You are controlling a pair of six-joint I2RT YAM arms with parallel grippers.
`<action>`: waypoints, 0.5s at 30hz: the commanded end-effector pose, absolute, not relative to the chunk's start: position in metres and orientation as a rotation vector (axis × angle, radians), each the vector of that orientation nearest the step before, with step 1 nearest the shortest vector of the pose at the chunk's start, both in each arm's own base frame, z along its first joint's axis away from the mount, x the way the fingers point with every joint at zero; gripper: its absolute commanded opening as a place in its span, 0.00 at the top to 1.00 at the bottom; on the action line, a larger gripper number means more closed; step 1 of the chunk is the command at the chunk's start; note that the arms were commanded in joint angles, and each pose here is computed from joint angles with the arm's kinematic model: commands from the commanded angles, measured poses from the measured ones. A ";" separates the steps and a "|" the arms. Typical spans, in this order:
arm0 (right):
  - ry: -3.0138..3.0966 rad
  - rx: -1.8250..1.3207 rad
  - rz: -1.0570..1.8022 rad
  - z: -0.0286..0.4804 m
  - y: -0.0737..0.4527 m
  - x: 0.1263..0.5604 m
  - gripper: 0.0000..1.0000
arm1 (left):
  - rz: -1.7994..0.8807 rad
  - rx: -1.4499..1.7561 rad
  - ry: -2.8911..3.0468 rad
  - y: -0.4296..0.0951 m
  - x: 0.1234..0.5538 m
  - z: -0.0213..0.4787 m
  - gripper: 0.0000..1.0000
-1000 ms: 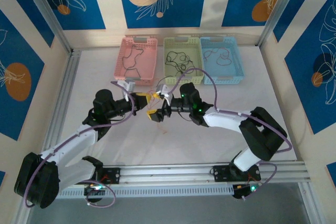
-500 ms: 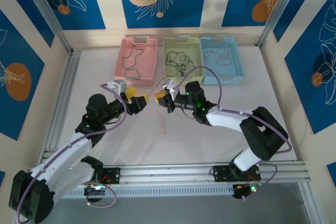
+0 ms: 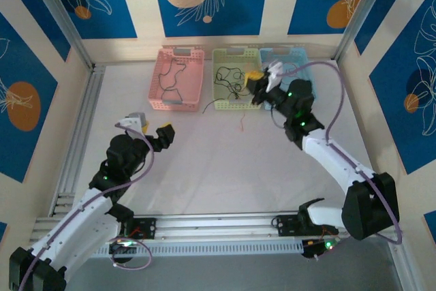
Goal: Untangle the cables
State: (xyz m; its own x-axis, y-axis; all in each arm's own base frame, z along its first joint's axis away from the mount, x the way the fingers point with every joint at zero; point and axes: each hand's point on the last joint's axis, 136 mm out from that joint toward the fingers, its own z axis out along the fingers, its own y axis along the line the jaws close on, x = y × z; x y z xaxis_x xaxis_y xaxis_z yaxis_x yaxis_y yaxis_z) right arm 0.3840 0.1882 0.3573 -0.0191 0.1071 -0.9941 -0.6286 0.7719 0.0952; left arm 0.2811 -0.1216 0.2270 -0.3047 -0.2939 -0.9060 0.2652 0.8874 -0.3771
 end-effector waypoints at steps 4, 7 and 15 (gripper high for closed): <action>1.478 -0.218 0.532 0.425 0.128 0.417 1.00 | -0.474 -0.034 1.819 -0.112 0.282 0.220 0.00; 1.493 -0.133 0.521 0.439 0.108 0.440 1.00 | -0.481 -0.041 1.814 -0.112 0.282 0.224 0.00; 1.526 0.012 0.429 0.444 0.075 0.493 1.00 | -0.436 -0.047 1.828 -0.106 0.281 0.224 0.00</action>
State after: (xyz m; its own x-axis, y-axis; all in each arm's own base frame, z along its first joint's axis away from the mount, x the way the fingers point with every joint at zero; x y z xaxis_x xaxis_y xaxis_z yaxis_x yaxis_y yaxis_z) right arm 0.4796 0.0901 0.4499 0.0078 0.2549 -0.9669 -0.3514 0.9060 0.2360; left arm 0.2813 -0.1104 0.2126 -0.3303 -0.2629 -0.9065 0.1997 0.9192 -0.3394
